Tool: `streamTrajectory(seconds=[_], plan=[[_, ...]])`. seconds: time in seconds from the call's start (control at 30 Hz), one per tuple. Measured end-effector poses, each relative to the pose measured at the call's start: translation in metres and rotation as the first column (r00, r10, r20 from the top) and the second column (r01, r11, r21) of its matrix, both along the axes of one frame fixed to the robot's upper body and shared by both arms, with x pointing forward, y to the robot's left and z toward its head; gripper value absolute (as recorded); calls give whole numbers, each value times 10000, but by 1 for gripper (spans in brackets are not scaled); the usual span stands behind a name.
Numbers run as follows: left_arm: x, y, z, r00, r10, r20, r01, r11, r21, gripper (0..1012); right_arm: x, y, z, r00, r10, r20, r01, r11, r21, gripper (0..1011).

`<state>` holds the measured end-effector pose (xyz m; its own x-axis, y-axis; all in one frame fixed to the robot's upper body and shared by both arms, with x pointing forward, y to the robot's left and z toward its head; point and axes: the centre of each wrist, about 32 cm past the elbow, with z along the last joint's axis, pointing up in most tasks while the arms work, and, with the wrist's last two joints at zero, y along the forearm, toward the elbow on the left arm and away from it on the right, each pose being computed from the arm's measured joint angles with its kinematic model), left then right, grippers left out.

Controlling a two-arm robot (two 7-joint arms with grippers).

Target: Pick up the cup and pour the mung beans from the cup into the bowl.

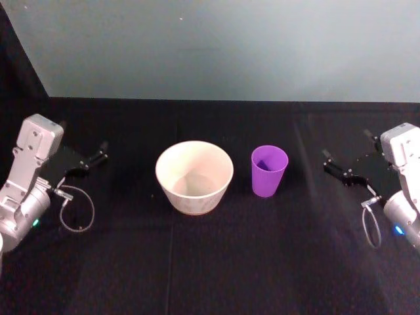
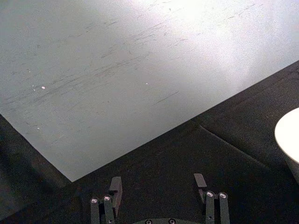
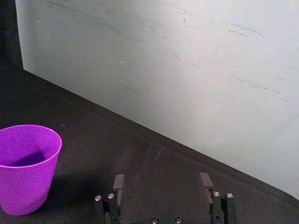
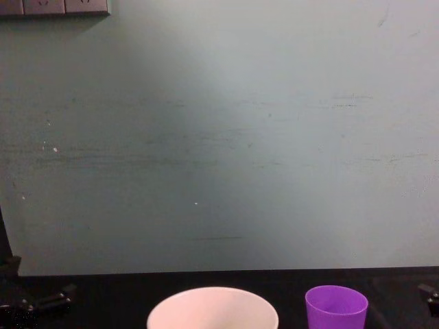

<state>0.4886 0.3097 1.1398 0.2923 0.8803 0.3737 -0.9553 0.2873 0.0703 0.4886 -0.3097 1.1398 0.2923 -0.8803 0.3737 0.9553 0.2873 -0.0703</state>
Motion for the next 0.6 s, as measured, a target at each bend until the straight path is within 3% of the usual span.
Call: streamTrajectory(seconds=[0.6], plan=[[0,0,0,10000,0,0,0,10000,0,1000,0,0,0,10000,0,-1,0,10000,0,1003]])
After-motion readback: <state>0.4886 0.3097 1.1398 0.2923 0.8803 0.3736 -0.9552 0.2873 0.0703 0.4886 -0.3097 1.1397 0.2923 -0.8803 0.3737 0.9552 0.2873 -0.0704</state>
